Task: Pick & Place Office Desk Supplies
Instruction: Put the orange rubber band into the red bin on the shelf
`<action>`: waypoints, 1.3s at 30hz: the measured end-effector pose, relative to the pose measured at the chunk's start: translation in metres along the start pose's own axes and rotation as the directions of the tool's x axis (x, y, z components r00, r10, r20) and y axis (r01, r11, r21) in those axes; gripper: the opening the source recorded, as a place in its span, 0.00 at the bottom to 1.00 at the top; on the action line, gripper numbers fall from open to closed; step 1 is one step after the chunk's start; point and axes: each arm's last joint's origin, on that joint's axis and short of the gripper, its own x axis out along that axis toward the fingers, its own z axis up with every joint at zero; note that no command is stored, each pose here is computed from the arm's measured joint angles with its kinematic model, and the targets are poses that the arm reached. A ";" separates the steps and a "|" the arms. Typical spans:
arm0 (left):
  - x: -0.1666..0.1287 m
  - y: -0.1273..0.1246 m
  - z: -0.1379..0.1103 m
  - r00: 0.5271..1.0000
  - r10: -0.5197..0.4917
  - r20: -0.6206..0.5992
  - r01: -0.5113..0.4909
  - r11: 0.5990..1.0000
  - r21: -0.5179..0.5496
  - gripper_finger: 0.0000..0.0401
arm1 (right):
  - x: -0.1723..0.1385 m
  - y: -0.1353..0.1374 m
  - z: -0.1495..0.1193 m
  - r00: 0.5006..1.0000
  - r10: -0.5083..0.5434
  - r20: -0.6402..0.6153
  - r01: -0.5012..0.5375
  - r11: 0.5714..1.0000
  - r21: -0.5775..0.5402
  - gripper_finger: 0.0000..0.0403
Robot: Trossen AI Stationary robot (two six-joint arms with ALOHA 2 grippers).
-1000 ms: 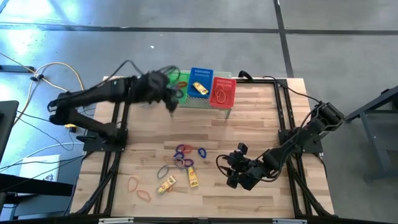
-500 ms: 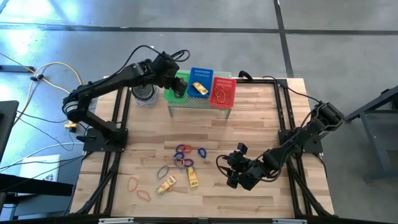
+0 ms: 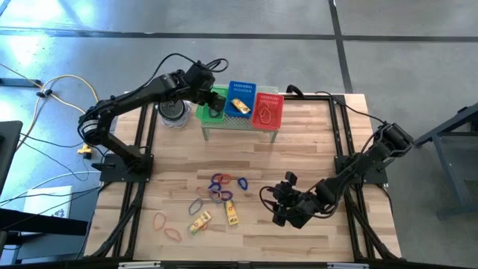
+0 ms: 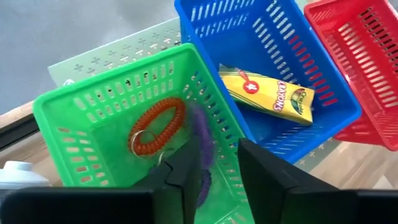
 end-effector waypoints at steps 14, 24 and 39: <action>-0.039 -0.011 0.008 0.998 -0.056 0.012 0.055 0.996 0.073 0.31 | 0.000 0.000 0.000 1.000 0.000 0.001 0.000 1.000 -0.016 0.43; -0.089 -0.017 -0.041 0.955 0.028 -0.295 0.026 0.984 0.178 0.31 | 0.000 0.001 0.001 1.000 0.009 0.005 -0.009 1.000 -0.010 0.43; -0.105 -0.076 -0.158 0.809 0.109 -0.577 0.320 0.742 0.589 0.31 | 0.000 0.001 0.001 1.000 0.012 0.009 -0.012 1.000 -0.006 0.43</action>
